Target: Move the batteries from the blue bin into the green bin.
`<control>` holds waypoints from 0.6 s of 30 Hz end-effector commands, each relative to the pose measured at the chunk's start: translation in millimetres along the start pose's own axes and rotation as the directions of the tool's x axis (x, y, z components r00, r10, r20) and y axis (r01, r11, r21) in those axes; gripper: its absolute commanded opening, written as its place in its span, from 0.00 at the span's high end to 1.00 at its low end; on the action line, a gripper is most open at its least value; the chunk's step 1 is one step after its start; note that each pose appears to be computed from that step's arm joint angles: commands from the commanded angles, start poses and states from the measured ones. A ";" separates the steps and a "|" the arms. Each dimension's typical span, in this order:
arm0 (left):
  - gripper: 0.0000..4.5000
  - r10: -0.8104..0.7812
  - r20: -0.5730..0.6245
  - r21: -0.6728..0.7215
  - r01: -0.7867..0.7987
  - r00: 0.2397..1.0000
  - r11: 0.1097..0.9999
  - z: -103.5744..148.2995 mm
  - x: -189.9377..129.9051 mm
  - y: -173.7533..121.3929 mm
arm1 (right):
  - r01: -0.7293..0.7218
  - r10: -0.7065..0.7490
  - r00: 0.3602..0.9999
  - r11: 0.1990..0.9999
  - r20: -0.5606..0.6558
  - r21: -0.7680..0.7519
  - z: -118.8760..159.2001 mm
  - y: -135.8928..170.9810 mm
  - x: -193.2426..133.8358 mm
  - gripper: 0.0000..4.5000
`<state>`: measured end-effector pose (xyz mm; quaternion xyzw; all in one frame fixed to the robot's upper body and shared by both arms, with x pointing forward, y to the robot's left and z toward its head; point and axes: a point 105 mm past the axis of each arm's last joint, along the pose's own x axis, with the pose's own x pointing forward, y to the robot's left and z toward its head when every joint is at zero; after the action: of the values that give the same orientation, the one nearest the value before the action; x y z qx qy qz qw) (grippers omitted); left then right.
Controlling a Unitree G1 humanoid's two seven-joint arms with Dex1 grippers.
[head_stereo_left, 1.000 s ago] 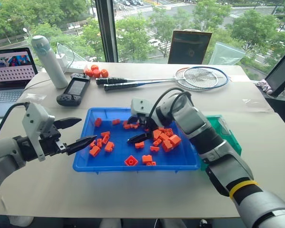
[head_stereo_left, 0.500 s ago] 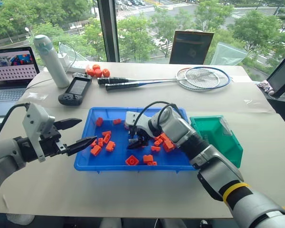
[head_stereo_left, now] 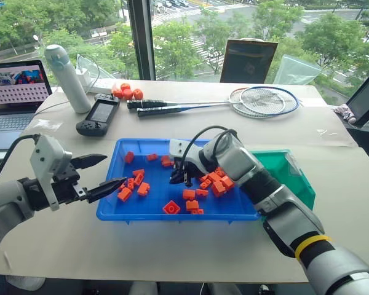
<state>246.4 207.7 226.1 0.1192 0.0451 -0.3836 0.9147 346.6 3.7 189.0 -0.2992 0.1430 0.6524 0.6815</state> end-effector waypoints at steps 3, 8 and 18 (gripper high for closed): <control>0.00 -0.080 0.107 0.016 0.079 0.991 0.997 23.5 6.7 -6.4 | 0.184 -0.179 0.972 0.983 0.154 -0.018 37.8 -25.3 -86.8 0.94; 0.00 -0.154 0.206 0.015 0.154 0.966 0.988 43.7 21.0 -11.5 | 0.445 -0.444 0.894 0.896 -0.064 0.006 -15.0 -51.2 -158.5 0.94; 0.00 -0.265 0.236 0.054 0.260 0.935 0.964 63.7 40.5 -19.8 | 0.584 -0.519 0.764 0.808 -0.382 0.070 -103.1 -31.3 -217.9 0.94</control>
<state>259.4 152.0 275.3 0.0632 -0.0576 -0.5082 0.8570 379.9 -234.4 238.8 -0.3504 0.2352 0.3388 0.8409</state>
